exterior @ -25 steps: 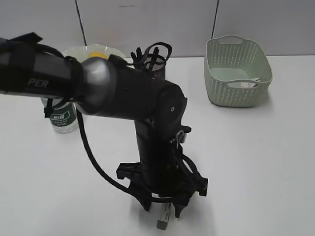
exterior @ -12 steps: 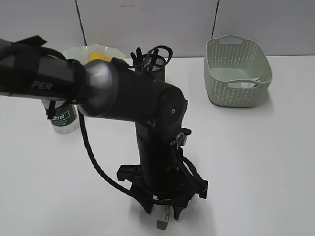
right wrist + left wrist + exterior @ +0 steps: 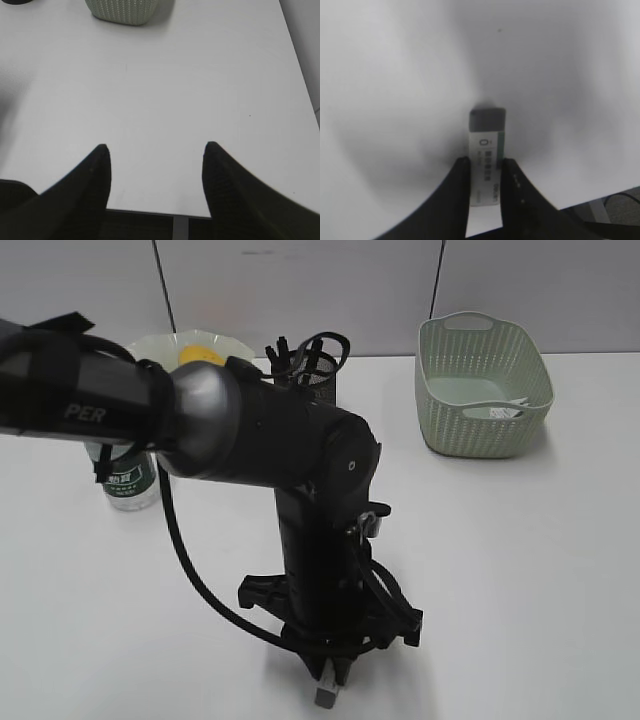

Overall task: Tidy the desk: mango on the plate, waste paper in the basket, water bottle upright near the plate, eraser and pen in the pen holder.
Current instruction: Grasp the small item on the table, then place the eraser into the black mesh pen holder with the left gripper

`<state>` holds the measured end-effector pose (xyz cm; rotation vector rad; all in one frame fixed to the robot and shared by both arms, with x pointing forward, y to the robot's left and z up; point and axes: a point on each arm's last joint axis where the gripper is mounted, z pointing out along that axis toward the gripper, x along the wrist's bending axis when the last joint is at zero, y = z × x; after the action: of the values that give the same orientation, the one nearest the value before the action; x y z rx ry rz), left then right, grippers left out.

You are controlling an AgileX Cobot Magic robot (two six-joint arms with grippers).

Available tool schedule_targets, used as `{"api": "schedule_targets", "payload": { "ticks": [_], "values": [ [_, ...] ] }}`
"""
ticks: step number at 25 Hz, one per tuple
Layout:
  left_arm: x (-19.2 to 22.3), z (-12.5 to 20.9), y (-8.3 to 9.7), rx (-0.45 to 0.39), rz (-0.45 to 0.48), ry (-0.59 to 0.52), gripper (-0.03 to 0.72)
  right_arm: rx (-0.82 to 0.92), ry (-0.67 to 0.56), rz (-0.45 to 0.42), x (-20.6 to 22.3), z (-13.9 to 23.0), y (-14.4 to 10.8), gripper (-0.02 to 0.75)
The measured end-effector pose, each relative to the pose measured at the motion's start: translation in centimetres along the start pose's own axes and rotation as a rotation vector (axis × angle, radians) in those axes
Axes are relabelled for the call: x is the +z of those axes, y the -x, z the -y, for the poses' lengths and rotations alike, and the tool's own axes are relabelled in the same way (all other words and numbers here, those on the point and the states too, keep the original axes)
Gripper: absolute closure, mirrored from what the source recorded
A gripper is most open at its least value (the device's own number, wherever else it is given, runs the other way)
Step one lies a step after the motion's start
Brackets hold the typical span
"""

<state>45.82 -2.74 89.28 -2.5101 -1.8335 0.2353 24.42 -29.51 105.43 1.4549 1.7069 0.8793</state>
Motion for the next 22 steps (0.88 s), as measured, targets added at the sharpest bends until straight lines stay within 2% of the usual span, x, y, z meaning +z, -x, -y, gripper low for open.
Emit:
{"api": "schedule_targets", "payload": {
  "ticks": [5,9,12,17,22],
  "values": [
    [-1.0,0.3,-0.1,0.025,-0.008,0.000,0.549,0.000,0.001,0.000,0.0,0.0,0.0,0.272],
    [-4.7,0.3,-0.9,0.036,0.006,0.057,0.549,-0.001,0.001,0.000,0.0,0.0,0.0,0.272],
    [-8.6,-0.6,-1.9,0.015,0.057,0.169,0.549,-0.002,0.001,0.000,0.0,0.0,0.0,0.272],
    [-14.6,-3.6,-4.3,-0.055,0.181,0.450,0.549,-0.002,0.002,0.000,0.0,0.0,0.0,0.272],
    [-17.4,-7.0,-6.6,-0.091,0.253,0.743,0.549,-0.002,0.002,0.000,0.0,0.0,0.0,0.272]
  ]
}}
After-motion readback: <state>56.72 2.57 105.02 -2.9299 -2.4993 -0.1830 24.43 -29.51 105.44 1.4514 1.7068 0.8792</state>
